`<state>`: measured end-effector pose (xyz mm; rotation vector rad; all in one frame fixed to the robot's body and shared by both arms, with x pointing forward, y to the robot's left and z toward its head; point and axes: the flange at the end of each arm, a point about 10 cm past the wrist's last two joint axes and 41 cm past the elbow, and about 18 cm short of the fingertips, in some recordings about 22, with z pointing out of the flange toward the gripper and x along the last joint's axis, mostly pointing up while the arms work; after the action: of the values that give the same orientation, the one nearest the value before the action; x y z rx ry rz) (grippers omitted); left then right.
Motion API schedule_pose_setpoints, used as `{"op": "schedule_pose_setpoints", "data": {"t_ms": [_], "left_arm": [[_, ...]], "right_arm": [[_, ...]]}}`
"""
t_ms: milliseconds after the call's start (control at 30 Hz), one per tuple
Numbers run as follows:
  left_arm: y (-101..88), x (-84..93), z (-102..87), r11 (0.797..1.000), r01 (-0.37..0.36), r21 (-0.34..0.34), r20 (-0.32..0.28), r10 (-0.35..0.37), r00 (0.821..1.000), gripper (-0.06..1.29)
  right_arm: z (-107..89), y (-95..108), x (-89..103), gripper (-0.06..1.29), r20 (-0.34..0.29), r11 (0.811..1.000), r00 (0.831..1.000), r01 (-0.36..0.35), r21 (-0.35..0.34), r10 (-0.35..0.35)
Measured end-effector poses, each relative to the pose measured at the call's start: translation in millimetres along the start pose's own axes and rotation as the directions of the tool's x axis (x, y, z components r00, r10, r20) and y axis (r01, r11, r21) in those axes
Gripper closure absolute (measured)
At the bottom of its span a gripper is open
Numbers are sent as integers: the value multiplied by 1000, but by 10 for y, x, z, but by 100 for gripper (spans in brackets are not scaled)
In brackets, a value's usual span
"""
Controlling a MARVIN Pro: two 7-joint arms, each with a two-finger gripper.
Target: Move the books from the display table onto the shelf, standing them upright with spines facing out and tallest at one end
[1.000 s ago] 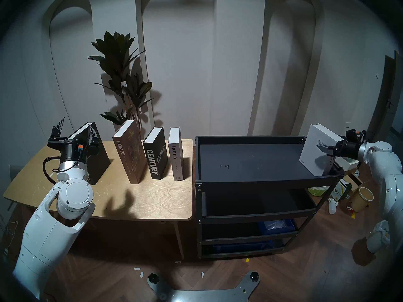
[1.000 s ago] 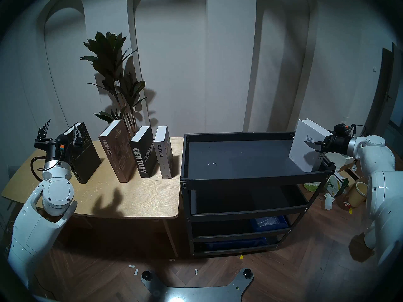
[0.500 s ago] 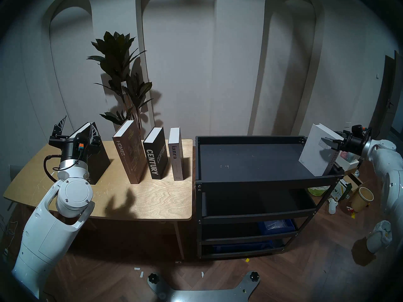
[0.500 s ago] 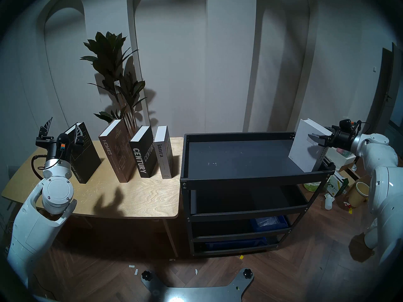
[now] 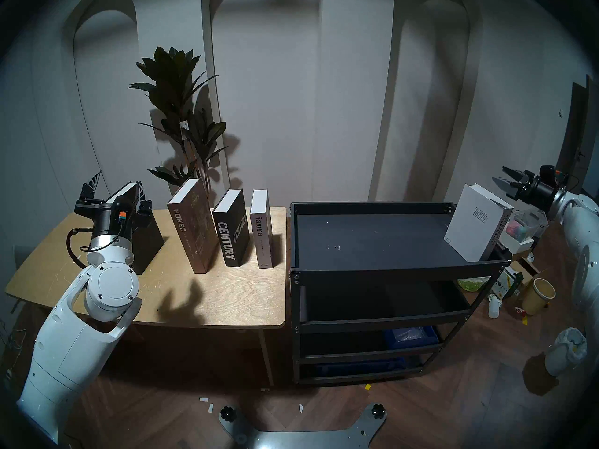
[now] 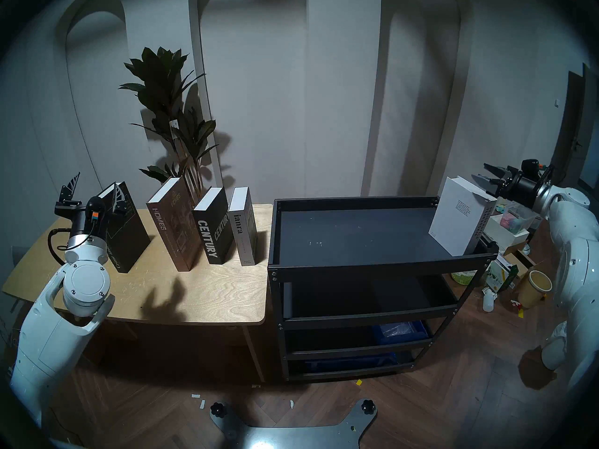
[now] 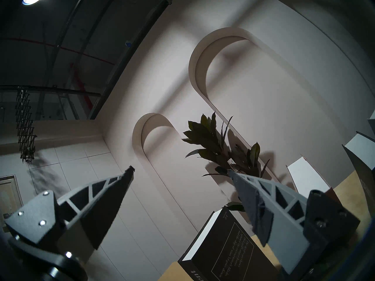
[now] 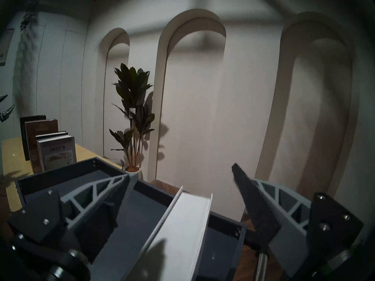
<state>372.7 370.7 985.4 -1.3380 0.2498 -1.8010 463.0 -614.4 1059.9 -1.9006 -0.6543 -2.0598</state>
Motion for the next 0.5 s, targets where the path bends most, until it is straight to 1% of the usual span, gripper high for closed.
{"op": "schedule_pose_setpoints", "data": {"t_ms": [67, 100, 167, 233, 267, 367, 433, 500], "left_arm": [[-2, 5, 2, 1000, 1, 1, -1, -1, 1000, -2], [-2, 7, 2, 1000, 1, 1, -2, -1, 1000, -2], [-5, 9, 2, 1000, 1, 2, -2, -1, 1000, -2], [-13, 6, 3, 1000, 1, 5, -2, -1, 1000, -2], [-18, 3, 3, 1000, 0, 7, -1, 0, 1000, -2], [-35, -12, 0, 1000, -2, 13, 3, 2, 1000, -2], [-40, -19, -1, 1000, -3, 14, 4, 3, 1000, -2], [-57, -49, -5, 1000, -8, 18, 11, 8, 1000, -2]], "right_arm": [[16, 21, 171, 0, -43, 1000, 999, 25, 4, -25], [24, 32, 280, 0, -71, 999, 997, 42, 6, -41], [38, 40, 431, 0, -112, 998, 991, 69, 11, -67], [64, 34, 588, 0, -159, 995, 983, 98, 21, -94], [88, 21, 678, 0, -190, 993, 976, 117, 30, -109], [171, -32, 836, 0, -257, 988, 958, 146, 59, -127], [199, -50, 857, 0, -273, 987, 954, 149, 67, -125], [318, -120, 878, 0, -307, 983, 945, 152, 101, -115]]}}
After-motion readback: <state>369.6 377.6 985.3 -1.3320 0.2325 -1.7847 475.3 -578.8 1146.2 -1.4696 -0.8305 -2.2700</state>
